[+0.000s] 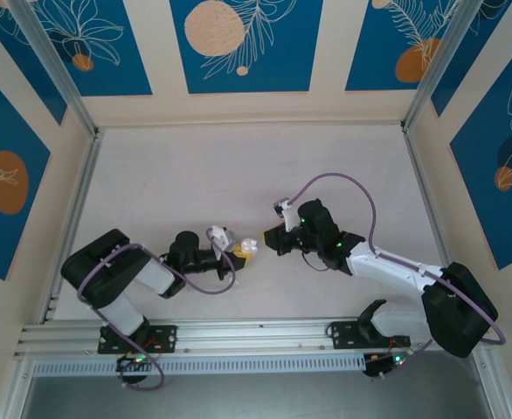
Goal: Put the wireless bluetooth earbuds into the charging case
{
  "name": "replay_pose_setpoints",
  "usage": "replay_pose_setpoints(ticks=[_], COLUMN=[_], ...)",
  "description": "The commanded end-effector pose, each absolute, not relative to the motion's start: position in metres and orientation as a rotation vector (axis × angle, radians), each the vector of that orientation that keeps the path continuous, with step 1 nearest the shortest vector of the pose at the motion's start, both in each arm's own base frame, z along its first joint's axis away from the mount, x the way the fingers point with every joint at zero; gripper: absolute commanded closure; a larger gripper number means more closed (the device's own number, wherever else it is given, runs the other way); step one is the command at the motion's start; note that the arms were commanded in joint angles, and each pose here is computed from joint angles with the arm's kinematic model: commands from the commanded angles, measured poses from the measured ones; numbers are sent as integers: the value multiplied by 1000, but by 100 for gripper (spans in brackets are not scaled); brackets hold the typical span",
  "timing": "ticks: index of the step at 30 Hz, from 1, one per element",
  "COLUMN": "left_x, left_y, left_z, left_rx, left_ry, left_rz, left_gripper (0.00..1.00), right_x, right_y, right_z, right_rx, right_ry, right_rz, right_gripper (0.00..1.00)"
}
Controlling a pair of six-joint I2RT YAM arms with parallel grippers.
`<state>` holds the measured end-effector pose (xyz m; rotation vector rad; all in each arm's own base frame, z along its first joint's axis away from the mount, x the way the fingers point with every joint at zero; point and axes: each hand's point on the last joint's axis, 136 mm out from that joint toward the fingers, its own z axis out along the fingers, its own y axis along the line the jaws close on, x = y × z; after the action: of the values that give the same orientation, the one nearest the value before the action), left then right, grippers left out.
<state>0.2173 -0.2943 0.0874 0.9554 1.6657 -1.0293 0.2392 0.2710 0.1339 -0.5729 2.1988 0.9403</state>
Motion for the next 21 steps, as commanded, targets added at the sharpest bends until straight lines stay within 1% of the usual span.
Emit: replay_pose_setpoints(ticks=[1, 9, 21], left_x=[219, 223, 222], left_y=[-306, -310, -315], left_z=[118, 123, 133], left_rx=[932, 916, 925], left_ry=[1525, 1520, 1491], left_rz=[-1111, -1129, -1165], left_gripper=[81, 81, 81], right_x=[233, 224, 227], right_y=[278, 279, 285], right_z=[152, 163, 174], right_rx=[-634, -666, -687], right_ry=[2080, 2011, 1957], right_rz=[1012, 1035, 1043], right_gripper=[87, 87, 87])
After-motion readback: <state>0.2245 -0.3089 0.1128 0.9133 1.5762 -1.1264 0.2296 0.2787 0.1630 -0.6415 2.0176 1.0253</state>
